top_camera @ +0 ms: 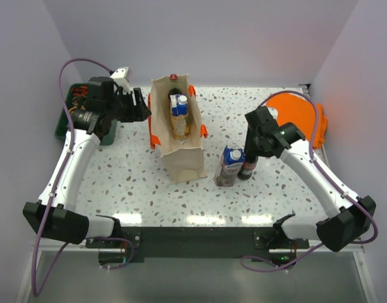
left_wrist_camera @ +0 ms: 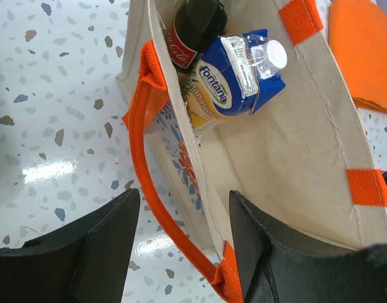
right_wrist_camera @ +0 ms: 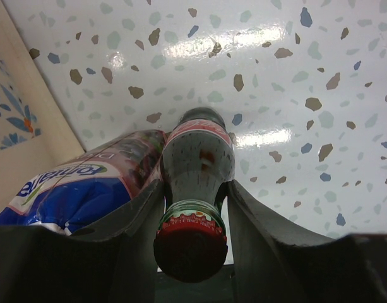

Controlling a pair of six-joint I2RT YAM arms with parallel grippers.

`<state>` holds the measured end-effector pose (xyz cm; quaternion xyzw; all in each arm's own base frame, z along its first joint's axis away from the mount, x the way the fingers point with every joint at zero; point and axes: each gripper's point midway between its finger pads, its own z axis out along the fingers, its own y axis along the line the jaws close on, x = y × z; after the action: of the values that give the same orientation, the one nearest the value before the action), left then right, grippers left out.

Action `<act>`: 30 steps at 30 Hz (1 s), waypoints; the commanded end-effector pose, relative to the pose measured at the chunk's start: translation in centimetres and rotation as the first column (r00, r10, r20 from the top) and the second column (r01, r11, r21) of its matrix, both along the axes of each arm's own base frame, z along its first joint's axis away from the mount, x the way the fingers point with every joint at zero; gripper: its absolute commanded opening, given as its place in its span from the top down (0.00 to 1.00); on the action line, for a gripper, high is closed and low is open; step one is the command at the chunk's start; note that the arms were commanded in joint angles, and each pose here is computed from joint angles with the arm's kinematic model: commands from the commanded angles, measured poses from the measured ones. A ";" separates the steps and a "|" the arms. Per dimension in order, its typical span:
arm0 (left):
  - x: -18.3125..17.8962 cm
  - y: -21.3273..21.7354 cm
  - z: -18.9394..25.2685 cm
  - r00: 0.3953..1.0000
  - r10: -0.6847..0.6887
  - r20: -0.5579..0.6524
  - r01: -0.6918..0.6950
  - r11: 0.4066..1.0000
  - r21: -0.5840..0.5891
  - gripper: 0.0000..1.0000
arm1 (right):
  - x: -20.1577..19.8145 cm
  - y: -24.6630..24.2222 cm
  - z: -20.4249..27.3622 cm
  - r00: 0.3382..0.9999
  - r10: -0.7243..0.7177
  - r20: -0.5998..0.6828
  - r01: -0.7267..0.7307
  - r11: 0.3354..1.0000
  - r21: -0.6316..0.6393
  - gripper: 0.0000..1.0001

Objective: Place the beverage into the canvas bag

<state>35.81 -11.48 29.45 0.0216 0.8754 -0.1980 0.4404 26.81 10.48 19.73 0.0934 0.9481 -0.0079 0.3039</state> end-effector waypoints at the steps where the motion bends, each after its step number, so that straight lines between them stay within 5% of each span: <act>1: 0.7 -0.3 0.9 0.999 0.000 0.044 0.001 1.000 -0.013 0.36 | 0.5 0.4 0.0 1.000 0.006 0.004 -0.006 1.000 0.015 0.80; 6: 1.0 -0.4 0.7 0.999 -0.002 0.039 0.002 1.000 -0.015 0.36 | 0.6 0.1 0.2 1.000 0.004 0.014 -0.004 1.000 0.004 0.56; 13: 1.2 -0.5 0.6 0.999 -0.002 0.038 0.002 1.000 -0.018 0.36 | 1.1 -0.2 1.4 0.999 -0.001 0.044 0.002 1.000 -0.011 0.43; 20: 1.3 -0.5 0.7 0.999 0.000 0.041 0.001 1.000 -0.021 0.36 | 1.5 -0.4 2.6 0.997 -0.009 0.075 0.011 1.000 -0.021 0.44; 30: 1.3 -0.5 0.5 0.999 0.006 0.037 -0.005 1.000 -0.027 0.37 | 1.2 -0.7 2.5 0.998 -0.008 0.063 0.010 0.999 -0.033 0.71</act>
<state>36.37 -11.61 29.02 0.0182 0.8768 -0.1993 0.4372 27.82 10.19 21.31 0.0878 0.9414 -0.0178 0.3250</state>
